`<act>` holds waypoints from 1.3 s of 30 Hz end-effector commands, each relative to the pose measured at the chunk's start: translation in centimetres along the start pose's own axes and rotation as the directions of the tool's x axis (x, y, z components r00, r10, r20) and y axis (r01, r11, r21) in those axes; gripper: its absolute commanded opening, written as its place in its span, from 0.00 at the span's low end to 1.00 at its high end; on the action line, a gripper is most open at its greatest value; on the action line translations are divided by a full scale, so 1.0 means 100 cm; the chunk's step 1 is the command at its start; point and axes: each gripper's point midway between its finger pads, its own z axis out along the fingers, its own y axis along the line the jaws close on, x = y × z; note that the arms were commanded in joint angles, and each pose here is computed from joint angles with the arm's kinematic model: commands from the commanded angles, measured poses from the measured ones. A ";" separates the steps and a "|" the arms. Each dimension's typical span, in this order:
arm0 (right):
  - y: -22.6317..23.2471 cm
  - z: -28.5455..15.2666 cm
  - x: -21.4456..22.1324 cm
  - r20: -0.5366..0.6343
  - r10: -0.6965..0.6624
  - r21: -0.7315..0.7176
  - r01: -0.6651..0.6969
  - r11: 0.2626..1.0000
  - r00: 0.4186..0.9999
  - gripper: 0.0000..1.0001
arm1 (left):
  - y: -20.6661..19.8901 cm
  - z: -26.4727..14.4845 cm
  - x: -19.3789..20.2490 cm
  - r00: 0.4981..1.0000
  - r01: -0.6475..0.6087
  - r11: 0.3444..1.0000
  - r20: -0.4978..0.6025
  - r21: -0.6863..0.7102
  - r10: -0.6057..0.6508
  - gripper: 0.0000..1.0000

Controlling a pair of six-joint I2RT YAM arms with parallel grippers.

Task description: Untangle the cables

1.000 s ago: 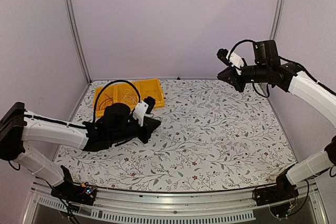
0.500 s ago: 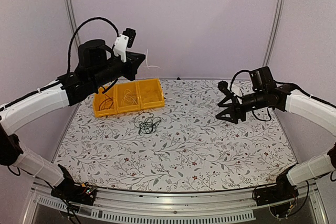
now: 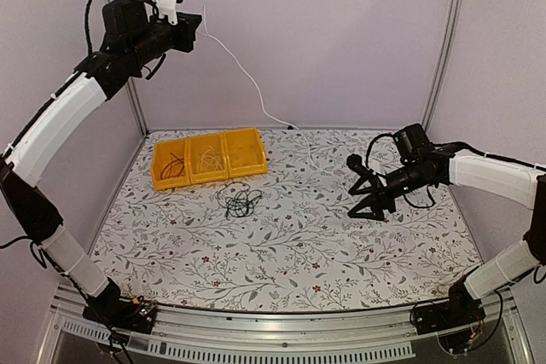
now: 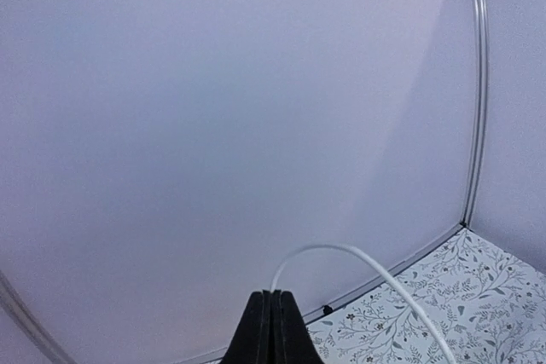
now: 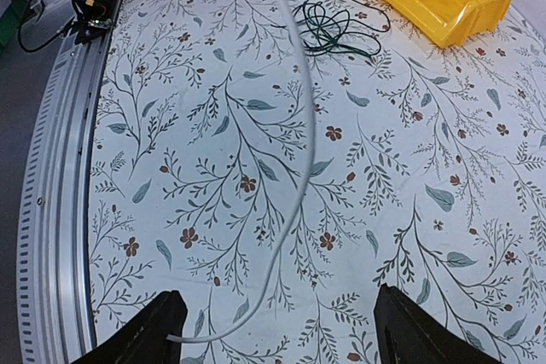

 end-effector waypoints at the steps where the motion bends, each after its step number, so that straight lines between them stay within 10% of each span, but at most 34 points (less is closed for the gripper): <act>1: -0.005 0.001 0.006 -0.018 -0.006 0.027 0.006 1.000 1.000 0.80 | 0.026 0.015 0.004 0.999 -0.023 0.999 -0.029 -0.030 0.022 0.00; 39: -0.006 0.014 0.031 -0.106 0.020 -0.016 -0.022 1.000 0.994 0.84 | 0.115 0.078 0.025 0.998 0.067 0.996 0.011 -0.055 -0.067 0.00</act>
